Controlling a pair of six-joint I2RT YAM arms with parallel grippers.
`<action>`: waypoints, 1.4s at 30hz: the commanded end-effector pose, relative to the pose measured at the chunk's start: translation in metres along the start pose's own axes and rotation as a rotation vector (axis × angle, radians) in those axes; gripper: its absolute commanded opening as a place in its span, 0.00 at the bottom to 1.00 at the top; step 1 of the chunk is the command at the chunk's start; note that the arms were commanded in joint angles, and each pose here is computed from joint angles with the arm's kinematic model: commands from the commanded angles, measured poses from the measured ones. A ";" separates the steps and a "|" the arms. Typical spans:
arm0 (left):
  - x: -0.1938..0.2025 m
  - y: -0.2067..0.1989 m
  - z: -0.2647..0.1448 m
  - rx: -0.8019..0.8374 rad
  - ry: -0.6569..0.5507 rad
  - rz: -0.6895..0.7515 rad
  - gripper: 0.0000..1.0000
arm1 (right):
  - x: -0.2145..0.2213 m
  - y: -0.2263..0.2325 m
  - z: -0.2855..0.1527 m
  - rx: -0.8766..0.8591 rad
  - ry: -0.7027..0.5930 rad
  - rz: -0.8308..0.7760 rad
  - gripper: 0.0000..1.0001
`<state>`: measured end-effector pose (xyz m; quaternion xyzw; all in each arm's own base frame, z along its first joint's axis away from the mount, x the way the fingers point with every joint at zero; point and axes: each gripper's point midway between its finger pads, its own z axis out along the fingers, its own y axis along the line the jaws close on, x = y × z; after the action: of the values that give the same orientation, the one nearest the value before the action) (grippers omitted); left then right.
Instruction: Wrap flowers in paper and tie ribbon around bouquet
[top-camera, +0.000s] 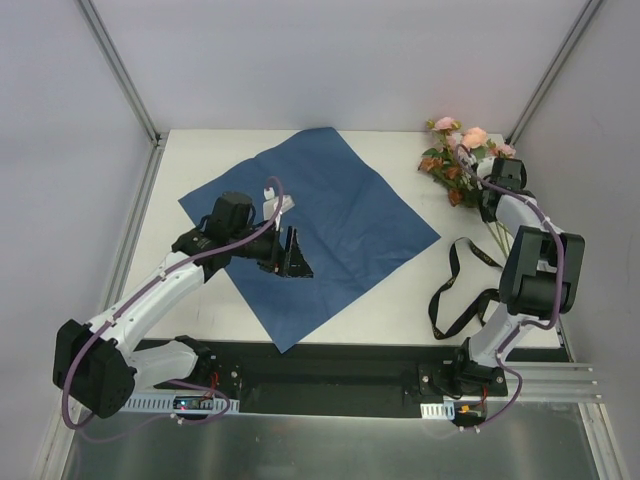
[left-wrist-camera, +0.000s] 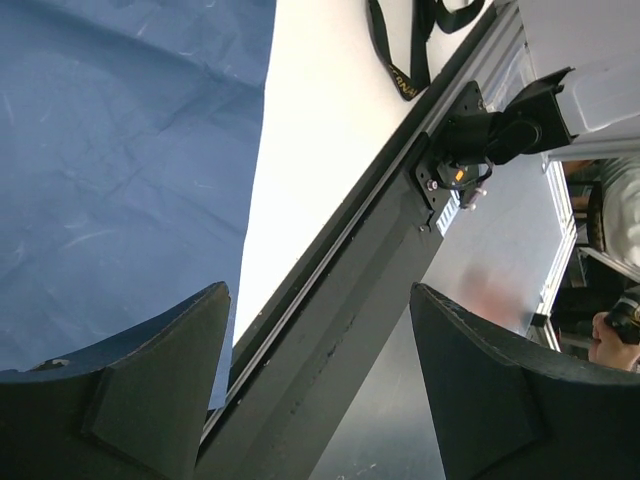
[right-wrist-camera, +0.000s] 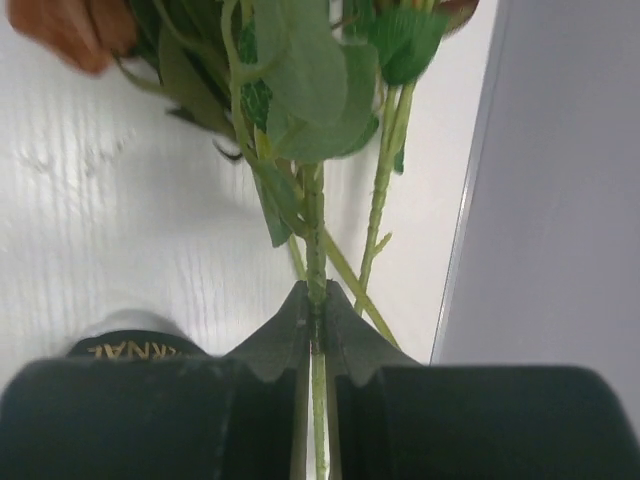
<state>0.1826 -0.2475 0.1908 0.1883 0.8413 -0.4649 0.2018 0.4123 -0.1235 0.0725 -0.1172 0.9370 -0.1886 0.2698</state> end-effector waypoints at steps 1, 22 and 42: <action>-0.005 0.010 -0.004 0.002 -0.024 -0.009 0.73 | -0.064 -0.023 -0.026 -0.001 -0.243 0.110 0.01; 0.014 0.126 0.001 -0.210 -0.180 -0.604 0.69 | -0.211 0.167 -0.218 -0.561 -0.433 0.780 0.01; 0.112 0.165 0.012 -0.403 -0.077 -0.791 0.59 | -0.227 0.453 -0.155 -1.008 -0.074 0.577 0.01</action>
<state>0.1951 -0.1749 0.0318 -0.1831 0.9019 -0.3823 0.0828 0.4452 0.3829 0.0782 0.0371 0.9188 0.3155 0.2344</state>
